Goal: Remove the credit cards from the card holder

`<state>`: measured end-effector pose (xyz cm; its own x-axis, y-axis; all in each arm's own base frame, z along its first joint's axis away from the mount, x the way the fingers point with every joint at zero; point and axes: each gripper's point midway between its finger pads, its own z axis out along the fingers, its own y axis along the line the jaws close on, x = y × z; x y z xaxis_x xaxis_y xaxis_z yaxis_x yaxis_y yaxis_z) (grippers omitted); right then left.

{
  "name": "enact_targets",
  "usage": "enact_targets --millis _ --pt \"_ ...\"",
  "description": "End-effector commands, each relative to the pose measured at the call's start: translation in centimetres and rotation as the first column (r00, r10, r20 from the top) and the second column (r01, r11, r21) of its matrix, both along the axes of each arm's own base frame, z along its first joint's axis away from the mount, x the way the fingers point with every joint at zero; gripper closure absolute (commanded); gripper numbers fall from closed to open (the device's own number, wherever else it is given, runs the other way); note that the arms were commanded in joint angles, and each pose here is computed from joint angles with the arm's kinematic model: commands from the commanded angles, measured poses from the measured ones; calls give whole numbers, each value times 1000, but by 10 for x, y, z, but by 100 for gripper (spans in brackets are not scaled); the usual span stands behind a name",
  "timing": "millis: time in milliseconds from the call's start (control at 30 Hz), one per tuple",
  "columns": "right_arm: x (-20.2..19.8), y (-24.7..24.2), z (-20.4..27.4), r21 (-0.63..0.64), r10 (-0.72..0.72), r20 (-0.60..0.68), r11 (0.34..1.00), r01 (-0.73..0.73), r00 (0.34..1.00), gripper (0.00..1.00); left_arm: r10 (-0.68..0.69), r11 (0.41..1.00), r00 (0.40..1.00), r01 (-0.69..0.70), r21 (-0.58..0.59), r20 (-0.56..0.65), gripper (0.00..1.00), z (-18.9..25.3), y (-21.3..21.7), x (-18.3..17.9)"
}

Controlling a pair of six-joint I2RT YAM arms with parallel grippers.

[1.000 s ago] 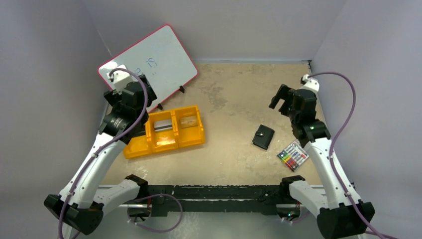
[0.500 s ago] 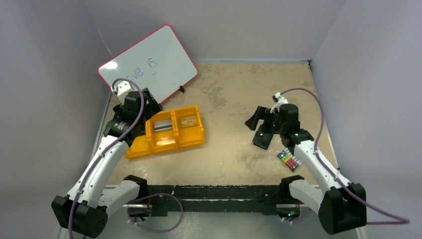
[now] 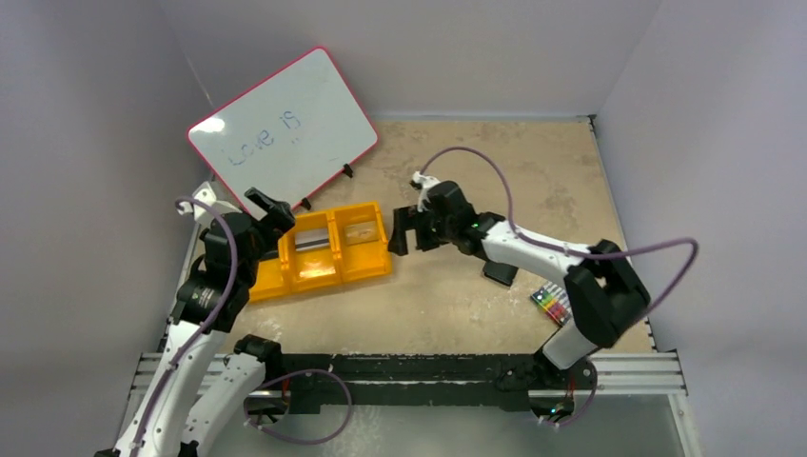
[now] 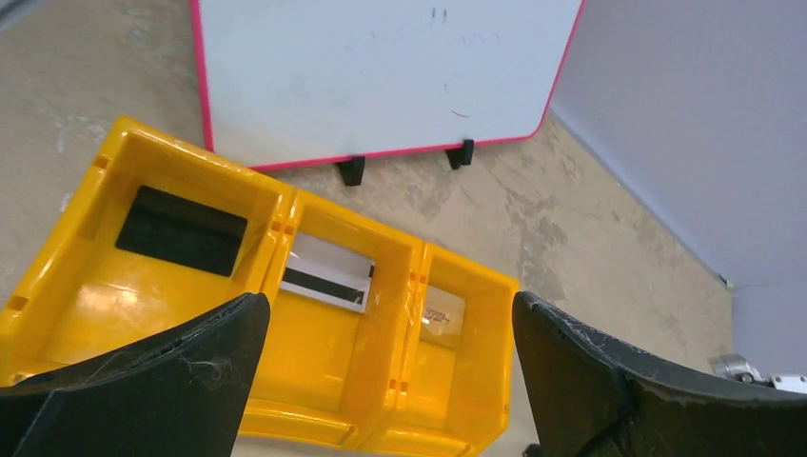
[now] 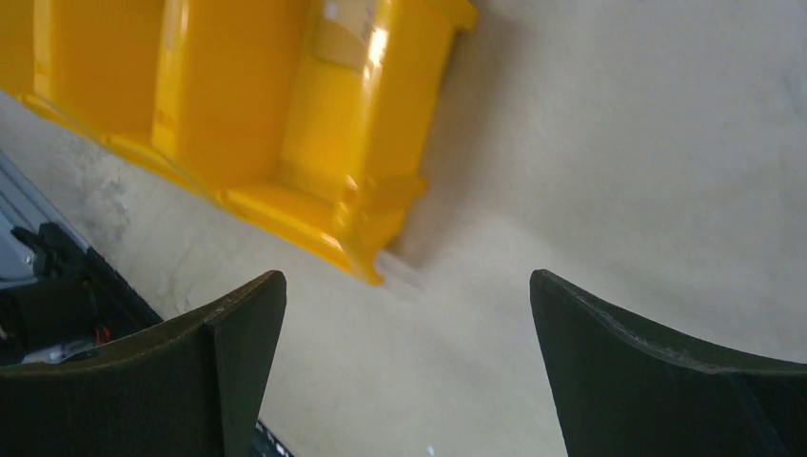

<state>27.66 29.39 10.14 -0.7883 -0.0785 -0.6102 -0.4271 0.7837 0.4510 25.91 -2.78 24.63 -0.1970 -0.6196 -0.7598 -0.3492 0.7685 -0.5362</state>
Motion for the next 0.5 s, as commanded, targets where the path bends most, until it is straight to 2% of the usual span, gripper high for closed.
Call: enact_targets --millis 0,167,467 --pt "38 39 19 -57 -49 116 997 56 992 0 133 991 990 -133 4 41 0 21 25 -9" --pt "76 49 4 -190 -160 167 963 191 973 0 196 980 979 -198 18 60 0 29 40 -19" --pt "115 15 -25 -430 -267 284 823 371 921 0 230 972 971 -232 34 68 0 32 49 -27"
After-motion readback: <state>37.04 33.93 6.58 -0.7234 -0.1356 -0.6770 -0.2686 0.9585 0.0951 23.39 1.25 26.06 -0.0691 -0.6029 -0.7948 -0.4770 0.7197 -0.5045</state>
